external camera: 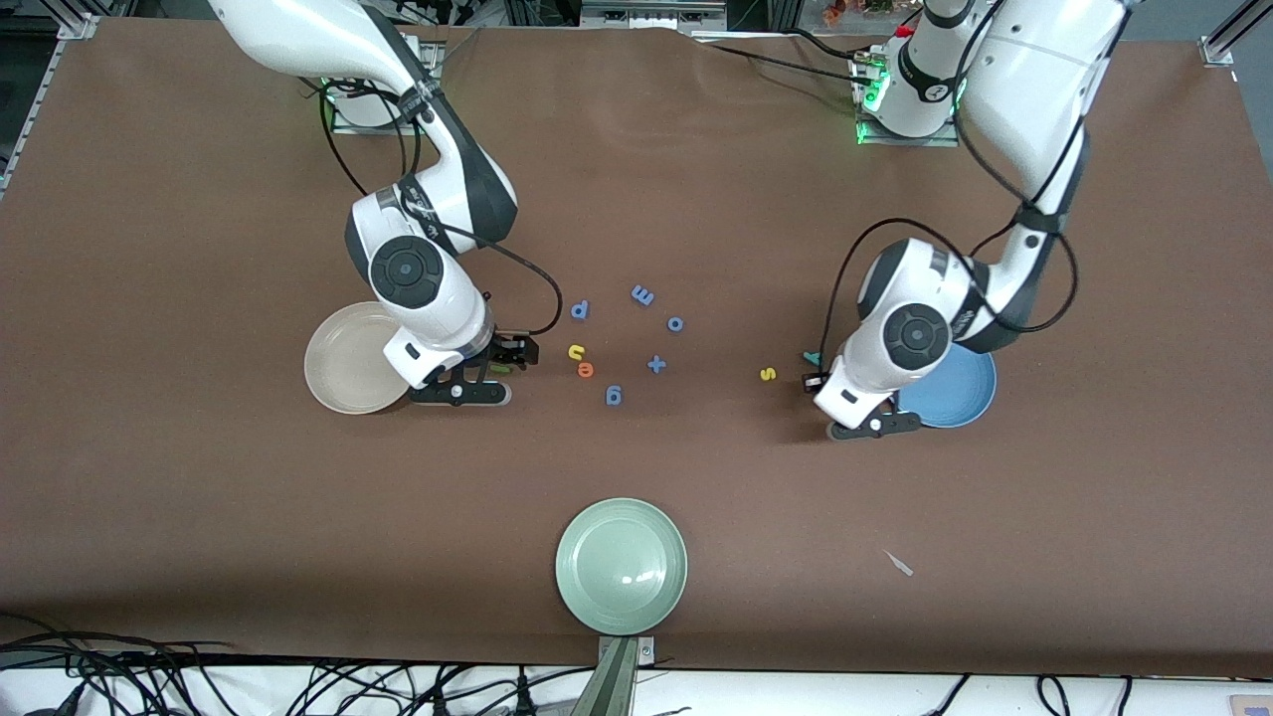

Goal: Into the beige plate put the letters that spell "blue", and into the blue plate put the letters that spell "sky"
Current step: 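Drop the k in the blue plate while the right gripper grasps green d, then grasp the yellow s with the left gripper while the right carries d, then drop the s in the blue plate while the right gripper grasps green l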

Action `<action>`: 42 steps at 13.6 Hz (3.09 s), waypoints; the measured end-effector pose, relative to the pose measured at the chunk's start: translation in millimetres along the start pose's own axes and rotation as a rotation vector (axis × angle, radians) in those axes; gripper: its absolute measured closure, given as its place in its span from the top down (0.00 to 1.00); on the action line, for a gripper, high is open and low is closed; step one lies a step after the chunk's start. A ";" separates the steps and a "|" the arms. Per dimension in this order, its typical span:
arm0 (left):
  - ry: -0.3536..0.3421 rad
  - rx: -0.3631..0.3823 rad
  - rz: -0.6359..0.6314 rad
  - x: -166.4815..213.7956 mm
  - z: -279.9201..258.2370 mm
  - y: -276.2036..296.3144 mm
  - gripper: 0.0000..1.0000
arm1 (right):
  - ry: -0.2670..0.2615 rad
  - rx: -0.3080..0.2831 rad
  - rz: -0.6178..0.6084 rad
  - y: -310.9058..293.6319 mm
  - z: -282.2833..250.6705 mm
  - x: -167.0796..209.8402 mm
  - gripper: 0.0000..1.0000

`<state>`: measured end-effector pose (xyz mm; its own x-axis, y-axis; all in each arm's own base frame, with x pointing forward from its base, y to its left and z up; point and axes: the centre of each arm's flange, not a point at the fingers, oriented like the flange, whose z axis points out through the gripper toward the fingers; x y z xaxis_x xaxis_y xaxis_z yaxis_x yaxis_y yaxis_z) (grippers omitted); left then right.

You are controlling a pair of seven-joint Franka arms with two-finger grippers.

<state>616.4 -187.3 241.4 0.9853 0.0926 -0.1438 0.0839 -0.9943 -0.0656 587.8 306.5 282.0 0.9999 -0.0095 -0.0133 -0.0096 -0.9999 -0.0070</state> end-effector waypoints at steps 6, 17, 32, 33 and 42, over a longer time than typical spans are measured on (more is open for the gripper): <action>-0.154 -0.011 0.179 19.2 6.9 -159.4 0.25 | 0.016 0.008 0.040 44.6 68.3 -37.5 1.00; -0.124 -0.043 0.129 -3.3 -34.5 -1.2 1.00 | 0.019 0.037 0.130 26.7 99.7 -68.5 1.00; 0.036 -0.063 0.131 -32.3 54.7 128.0 0.83 | 0.027 0.045 0.104 27.3 103.5 -74.3 0.27; 0.031 -0.065 0.130 -34.8 63.5 126.8 0.82 | 0.031 0.045 0.093 28.3 99.2 -72.0 0.27; 0.016 -0.058 0.116 -36.8 71.9 116.8 0.66 | -0.052 -0.011 -0.177 194.5 4.0 -25.9 0.27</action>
<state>579.2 -303.1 168.0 0.9911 -0.0241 -0.1312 -0.0233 -0.9997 0.0078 560.0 112.2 276.9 0.9839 0.1666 -0.0648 0.1668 -0.9860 -0.0030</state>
